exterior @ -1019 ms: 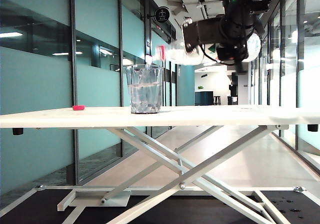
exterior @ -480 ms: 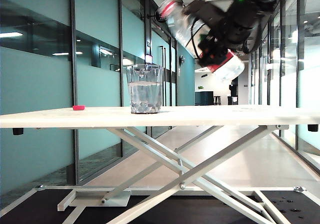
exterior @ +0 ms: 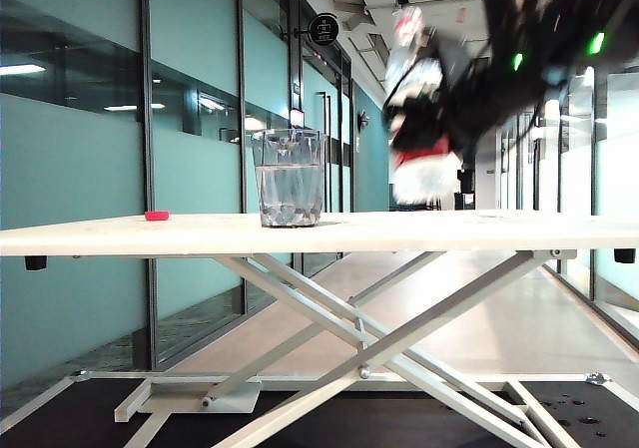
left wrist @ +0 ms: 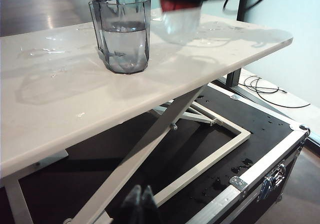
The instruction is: Pick up the mineral water bottle on the table and pour water into the mug until it's half full.
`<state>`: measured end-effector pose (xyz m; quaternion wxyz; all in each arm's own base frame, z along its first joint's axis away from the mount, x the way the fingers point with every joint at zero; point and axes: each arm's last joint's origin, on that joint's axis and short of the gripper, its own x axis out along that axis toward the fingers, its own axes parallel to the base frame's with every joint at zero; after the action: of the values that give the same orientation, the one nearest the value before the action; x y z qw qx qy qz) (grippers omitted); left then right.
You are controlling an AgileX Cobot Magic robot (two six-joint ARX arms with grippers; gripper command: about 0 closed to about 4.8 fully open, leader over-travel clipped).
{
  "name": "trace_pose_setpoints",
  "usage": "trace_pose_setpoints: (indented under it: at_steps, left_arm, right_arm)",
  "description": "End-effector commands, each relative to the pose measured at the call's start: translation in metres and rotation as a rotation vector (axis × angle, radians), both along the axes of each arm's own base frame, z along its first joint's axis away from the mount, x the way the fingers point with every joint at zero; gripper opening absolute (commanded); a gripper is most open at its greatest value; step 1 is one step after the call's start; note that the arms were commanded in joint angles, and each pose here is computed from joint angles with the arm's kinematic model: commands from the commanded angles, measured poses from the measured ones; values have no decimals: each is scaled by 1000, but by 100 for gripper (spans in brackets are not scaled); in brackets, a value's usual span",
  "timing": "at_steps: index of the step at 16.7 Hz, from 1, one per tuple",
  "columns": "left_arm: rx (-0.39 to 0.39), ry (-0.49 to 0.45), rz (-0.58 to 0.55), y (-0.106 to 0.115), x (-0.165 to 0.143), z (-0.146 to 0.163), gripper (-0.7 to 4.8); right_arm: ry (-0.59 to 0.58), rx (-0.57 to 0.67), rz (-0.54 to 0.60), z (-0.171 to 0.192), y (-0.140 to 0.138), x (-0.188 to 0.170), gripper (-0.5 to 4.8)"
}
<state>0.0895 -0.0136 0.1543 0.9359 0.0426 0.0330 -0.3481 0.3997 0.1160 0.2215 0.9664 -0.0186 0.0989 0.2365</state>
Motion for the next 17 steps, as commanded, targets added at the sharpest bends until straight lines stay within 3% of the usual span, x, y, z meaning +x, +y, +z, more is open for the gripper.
trace_pose_setpoints:
  at_steps: [1, 2, 4, 5, 6, 7, 13, 17]
  left_arm:
    - [11, -4, -2, 0, 0, 0, -5]
    - [15, -6, -2, 0, 0, 0, -5]
    - [21, -12, -3, 0, 0, 0, -5]
    - [25, -15, -4, 0, 0, 0, -5]
    - [27, -17, -3, 0, 0, 0, -5]
    - [27, -17, -4, 0, 0, 0, -5]
    - [27, -17, -4, 0, 0, 0, -5]
    - [28, -18, -2, 0, 0, 0, -5]
  right_arm:
    - [-47, 89, 77, -9, 4, 5, 192]
    - [-46, 93, 75, -17, 4, 5, 280]
    - [-17, 85, 75, -29, 3, 2, 308]
    - [-21, 86, 76, -31, 3, 0, 348]
    - [-36, 92, 95, -32, 3, -3, 436]
    - [-55, 102, 119, -33, 2, -5, 479]
    - [-94, 101, 122, -16, -14, -29, 479]
    - [-116, 107, 133, 4, -30, -66, 479]
